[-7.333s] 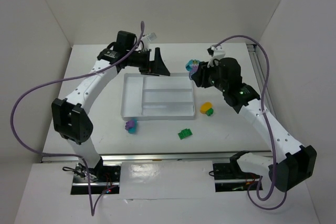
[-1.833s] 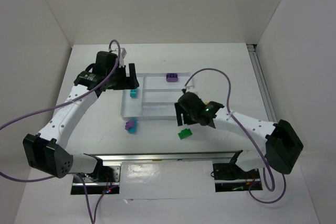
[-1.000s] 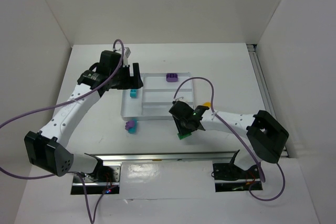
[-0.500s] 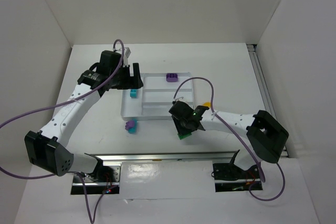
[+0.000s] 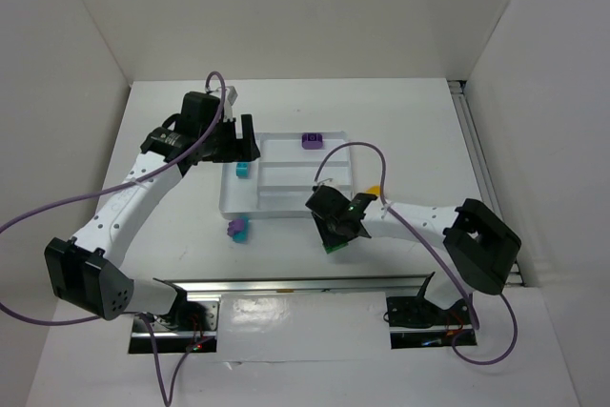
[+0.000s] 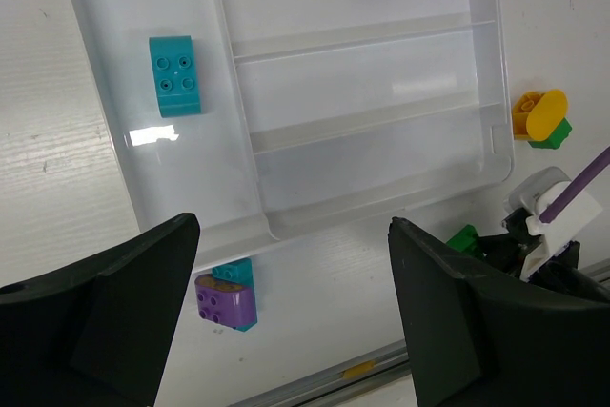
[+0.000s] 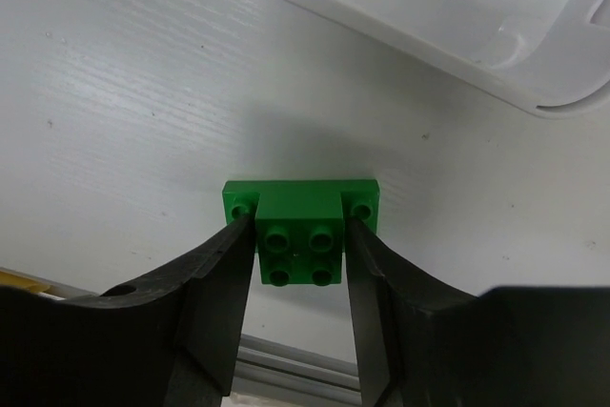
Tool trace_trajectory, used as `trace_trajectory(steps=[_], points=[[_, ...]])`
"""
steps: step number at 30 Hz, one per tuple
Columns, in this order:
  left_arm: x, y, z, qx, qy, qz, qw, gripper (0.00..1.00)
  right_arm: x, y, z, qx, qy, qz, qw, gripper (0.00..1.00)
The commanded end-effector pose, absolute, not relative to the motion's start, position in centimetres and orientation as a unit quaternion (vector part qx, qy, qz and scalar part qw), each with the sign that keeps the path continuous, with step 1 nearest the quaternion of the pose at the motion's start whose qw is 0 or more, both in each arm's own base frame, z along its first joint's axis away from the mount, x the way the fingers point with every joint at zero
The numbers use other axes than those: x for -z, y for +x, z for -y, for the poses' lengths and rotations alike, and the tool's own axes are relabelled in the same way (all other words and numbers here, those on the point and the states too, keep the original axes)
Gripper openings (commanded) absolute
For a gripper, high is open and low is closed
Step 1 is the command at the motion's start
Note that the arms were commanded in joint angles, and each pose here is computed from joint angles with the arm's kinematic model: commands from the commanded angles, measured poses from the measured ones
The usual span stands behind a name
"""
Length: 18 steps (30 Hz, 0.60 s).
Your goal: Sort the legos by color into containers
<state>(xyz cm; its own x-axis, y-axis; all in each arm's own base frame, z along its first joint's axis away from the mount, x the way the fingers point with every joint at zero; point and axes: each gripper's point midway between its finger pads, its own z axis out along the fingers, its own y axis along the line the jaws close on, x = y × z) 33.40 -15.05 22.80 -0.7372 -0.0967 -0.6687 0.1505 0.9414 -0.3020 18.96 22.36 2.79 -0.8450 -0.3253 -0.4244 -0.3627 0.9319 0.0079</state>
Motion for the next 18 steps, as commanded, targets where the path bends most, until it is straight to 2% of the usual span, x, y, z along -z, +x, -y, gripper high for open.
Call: trace_trajectory(steps=[1, 4, 5, 8, 13, 17, 18], points=[[-23.5, 33.6, 15.6, 0.181, 0.019, -0.911, 0.369, 0.93, -2.3, 18.9, -22.5, -0.037, -0.183, -0.958, 0.216, 0.49], [-23.5, 33.6, 15.6, 0.181, 0.019, -0.911, 0.369, 0.93, -2.5, 19.0, -22.8, -0.04, -0.182, -0.958, 0.219, 0.43], [-23.5, 33.6, 15.7, 0.184, 0.021, -0.911, 0.368, 0.93, -2.6, 19.0, -22.8, -0.041, -0.182, -0.958, 0.219, 0.36], [-23.2, 33.6, 15.9, 0.187, 0.022, -0.913, 0.362, 0.93, -4.6, 19.7, -23.5, -0.044, -0.177, -0.954, 0.236, 0.26], [-24.1, 32.9, 17.7, 0.235, 0.057, -0.903, 0.354, 0.93, -11.4, 22.1, -24.1, -0.047, -0.166, -0.936, 0.307, 0.23], [-25.1, 31.1, 20.8, 0.323, 0.121, -0.872, 0.346, 0.88, -18.4, 23.2, -25.2, -0.128, -0.155, -0.906, 0.371, 0.23], [-26.4, 31.1, 22.0, 0.357, 0.158, -0.841, 0.374, 0.88, -19.8, 23.7, -25.7, -0.148, -0.153, -0.902, 0.376, 0.23]])
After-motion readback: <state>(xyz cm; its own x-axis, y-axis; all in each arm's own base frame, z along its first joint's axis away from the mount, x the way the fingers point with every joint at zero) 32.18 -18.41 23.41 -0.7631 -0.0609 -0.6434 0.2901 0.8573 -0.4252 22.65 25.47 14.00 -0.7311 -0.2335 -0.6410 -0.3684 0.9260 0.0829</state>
